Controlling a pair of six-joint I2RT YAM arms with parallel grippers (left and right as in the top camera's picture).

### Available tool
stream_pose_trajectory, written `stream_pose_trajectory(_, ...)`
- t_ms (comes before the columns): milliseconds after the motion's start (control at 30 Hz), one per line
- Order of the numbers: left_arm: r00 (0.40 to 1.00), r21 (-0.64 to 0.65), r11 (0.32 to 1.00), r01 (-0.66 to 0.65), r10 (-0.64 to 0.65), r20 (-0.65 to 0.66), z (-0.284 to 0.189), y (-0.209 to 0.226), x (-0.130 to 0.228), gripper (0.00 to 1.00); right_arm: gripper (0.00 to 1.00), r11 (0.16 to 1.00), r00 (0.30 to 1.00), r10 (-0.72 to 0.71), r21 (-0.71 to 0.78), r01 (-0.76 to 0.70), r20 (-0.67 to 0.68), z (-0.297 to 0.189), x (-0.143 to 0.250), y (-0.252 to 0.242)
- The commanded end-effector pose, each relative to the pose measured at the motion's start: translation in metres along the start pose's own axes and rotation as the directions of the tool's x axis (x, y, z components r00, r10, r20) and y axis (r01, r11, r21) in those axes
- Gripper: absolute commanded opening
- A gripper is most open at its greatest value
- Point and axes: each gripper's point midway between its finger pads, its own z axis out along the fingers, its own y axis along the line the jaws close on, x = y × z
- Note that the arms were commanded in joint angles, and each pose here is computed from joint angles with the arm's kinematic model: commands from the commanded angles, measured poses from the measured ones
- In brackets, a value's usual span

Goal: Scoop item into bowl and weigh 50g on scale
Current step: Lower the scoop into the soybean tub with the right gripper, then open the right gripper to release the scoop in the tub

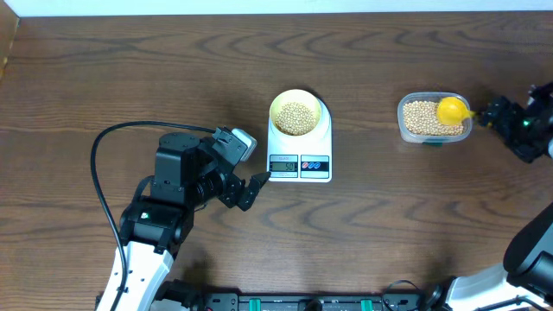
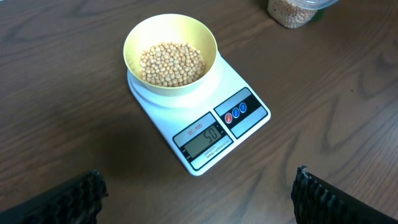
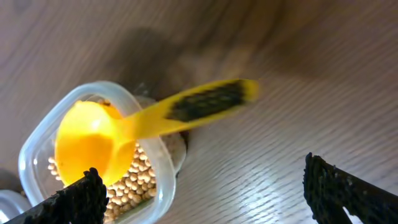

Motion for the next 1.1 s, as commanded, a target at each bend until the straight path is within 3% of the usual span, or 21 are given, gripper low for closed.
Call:
stream_pose_trajectory(0, 1.000, -0.008, 1.000, 0.020, -0.020, -0.008, 0.001, 0.002, 0.004, 0.98, 0.99, 0.995, 1.000, -0.012, -0.102, 0.012, -0.001, -0.007, -0.001, 0.004)
stream_pose_trajectory(367, 1.000, -0.008, 1.000, 0.020, -0.020, -0.009, 0.001, 0.002, 0.004, 0.98, 0.99, 0.969, 0.999, -0.029, -0.246, 0.025, -0.015, -0.014, 0.001, 0.023)
stream_pose_trajectory(500, 1.000, -0.008, 1.000, 0.020, -0.020, -0.008, 0.001, 0.002, 0.004, 0.98, 0.99, 0.909, 0.983, -0.178, -0.377, 0.177, 0.031, -0.022, 0.004, 0.046)
stream_pose_trajectory(633, 1.000, -0.008, 1.000, 0.020, -0.020, -0.009, 0.001, 0.002, 0.004, 0.98, 0.99, 0.859, 0.951, -0.298, -0.411, 0.304, 0.081, -0.025, 0.007, 0.052)
stream_pose_trajectory(800, 1.000, -0.008, 1.000, 0.020, -0.020, -0.009, 0.001, 0.002, 0.004, 0.98, 0.99, 0.832, 0.915, -0.394, -0.389, 0.396, 0.089, -0.025, 0.015, 0.058)
stream_pose_trajectory(1067, 1.000, -0.008, 1.000, 0.020, -0.020, -0.009, 0.001, 0.002, 0.004, 0.98, 0.99, 0.820, 0.829, -0.554, -0.121, 0.559, 0.071, -0.051, 0.025, 0.083)
